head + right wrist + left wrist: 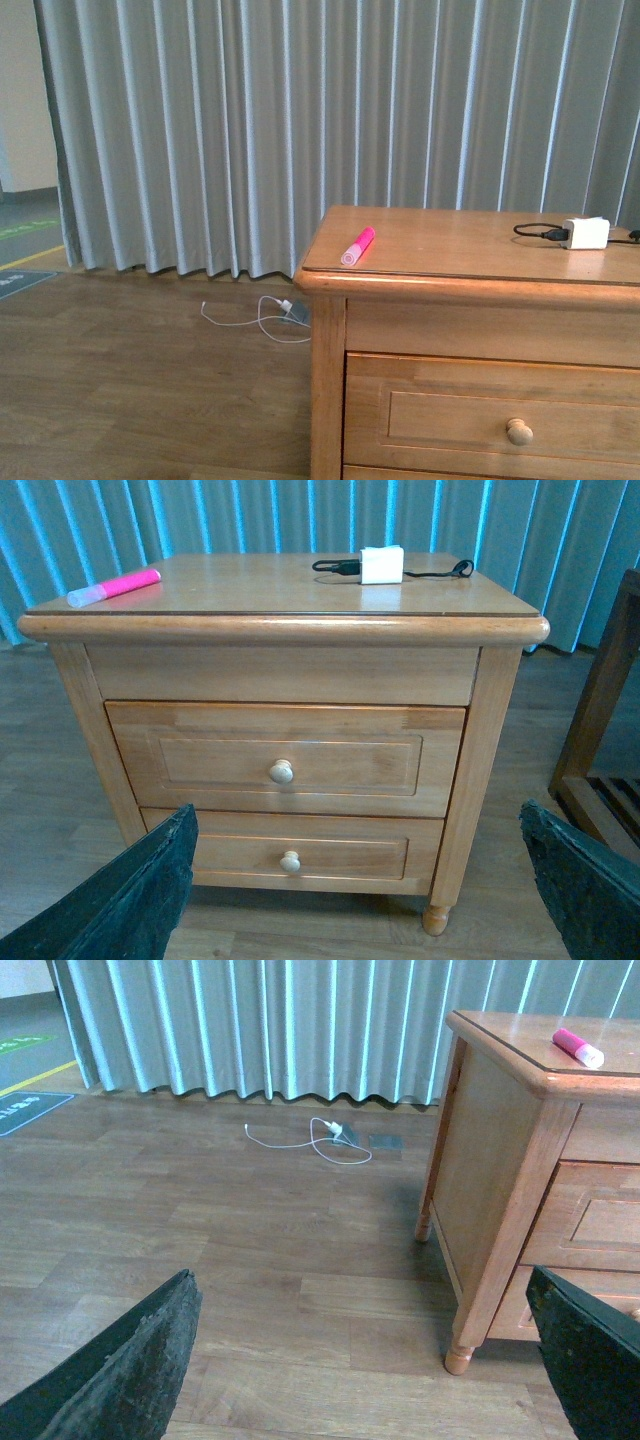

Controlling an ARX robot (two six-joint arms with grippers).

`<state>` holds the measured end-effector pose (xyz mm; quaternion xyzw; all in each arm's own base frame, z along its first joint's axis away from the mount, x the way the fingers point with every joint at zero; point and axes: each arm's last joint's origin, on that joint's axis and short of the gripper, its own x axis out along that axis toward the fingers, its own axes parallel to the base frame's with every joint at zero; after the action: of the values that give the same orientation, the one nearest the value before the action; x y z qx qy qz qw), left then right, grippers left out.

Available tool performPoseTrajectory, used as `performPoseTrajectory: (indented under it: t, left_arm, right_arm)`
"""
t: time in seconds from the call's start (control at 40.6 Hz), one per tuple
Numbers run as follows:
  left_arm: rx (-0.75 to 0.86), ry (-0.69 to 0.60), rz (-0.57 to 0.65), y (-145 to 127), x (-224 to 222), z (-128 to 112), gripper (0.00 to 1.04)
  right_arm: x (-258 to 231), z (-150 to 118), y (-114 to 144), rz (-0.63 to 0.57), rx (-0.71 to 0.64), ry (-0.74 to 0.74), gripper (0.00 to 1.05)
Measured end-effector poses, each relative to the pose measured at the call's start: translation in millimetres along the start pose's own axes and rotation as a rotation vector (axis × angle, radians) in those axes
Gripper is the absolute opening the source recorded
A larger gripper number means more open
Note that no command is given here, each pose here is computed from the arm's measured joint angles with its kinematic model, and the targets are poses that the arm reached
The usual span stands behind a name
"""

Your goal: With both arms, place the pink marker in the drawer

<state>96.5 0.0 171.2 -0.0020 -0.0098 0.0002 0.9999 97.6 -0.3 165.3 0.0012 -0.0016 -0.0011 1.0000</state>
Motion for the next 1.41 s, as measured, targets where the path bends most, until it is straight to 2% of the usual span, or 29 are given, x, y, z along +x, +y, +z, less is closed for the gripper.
performPoseTrajectory:
  t: [1.405]
  left_arm:
    - [0.000,0.000,0.000,0.0,0.0,0.0,0.99]
  right_arm:
    - [0.0,0.0,0.0,0.000,0.000,0.000,0.96]
